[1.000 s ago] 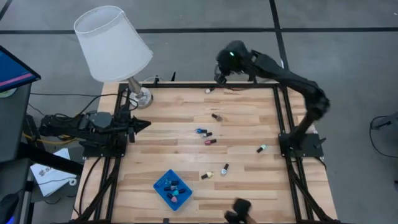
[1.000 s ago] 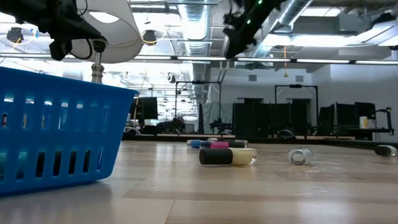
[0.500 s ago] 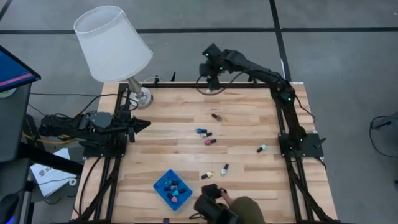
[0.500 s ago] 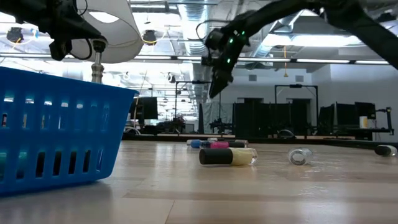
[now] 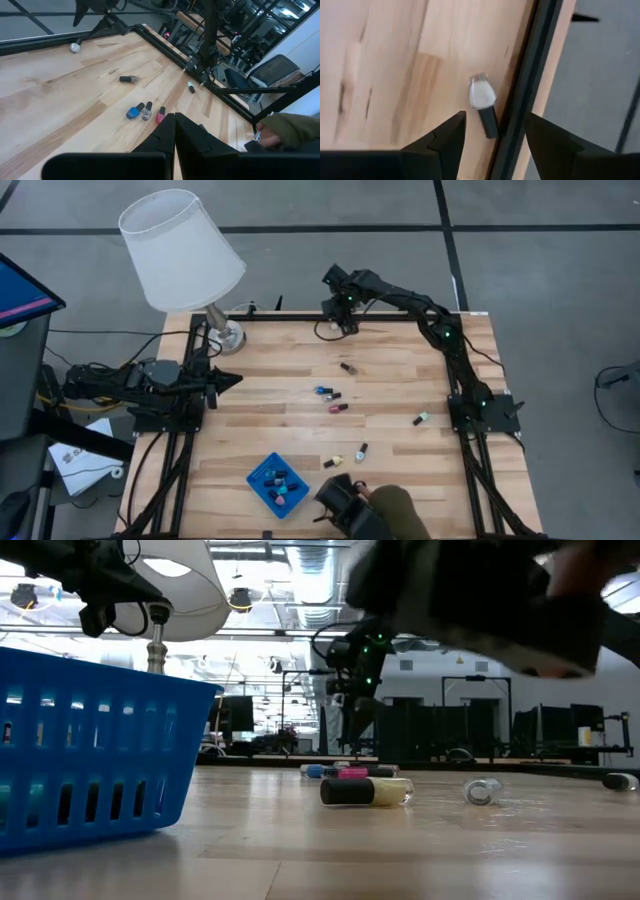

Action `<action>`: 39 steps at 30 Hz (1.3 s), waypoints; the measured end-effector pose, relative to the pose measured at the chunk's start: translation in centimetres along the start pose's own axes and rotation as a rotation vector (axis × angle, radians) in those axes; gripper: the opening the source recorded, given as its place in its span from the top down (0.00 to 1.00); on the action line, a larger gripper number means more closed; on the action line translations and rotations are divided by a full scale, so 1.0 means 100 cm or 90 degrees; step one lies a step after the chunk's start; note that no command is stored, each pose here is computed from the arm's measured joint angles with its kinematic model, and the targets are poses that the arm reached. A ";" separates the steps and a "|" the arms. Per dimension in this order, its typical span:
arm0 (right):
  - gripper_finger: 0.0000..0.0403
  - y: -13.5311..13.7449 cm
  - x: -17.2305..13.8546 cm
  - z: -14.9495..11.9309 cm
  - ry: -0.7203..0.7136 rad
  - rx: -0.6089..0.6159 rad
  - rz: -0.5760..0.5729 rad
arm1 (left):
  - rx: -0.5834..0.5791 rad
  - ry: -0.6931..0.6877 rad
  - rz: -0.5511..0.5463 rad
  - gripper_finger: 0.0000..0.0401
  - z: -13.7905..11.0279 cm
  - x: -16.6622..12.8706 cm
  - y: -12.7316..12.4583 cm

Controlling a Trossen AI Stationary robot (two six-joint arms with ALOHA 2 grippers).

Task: Pick & Place Nail Polish
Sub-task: Put the top left white nail polish bottle in the blue bin

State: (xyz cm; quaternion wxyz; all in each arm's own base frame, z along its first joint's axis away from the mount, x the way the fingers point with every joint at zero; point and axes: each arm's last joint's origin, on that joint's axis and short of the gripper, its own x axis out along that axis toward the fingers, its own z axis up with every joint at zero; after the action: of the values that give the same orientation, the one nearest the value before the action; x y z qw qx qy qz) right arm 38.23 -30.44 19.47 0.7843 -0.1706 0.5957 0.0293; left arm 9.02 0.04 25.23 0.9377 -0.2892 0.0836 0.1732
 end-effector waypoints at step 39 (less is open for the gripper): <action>1.00 0.029 0.044 0.004 0.111 -0.030 0.068 | 0.000 0.003 -0.004 1.00 0.000 0.000 0.000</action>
State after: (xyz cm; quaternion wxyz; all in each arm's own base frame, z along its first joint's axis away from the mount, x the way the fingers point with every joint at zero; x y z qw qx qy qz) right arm 39.15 -28.29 14.71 0.7228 -0.1586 0.6689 0.0704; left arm 9.02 0.02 25.23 0.9381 -0.2897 0.0850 0.1696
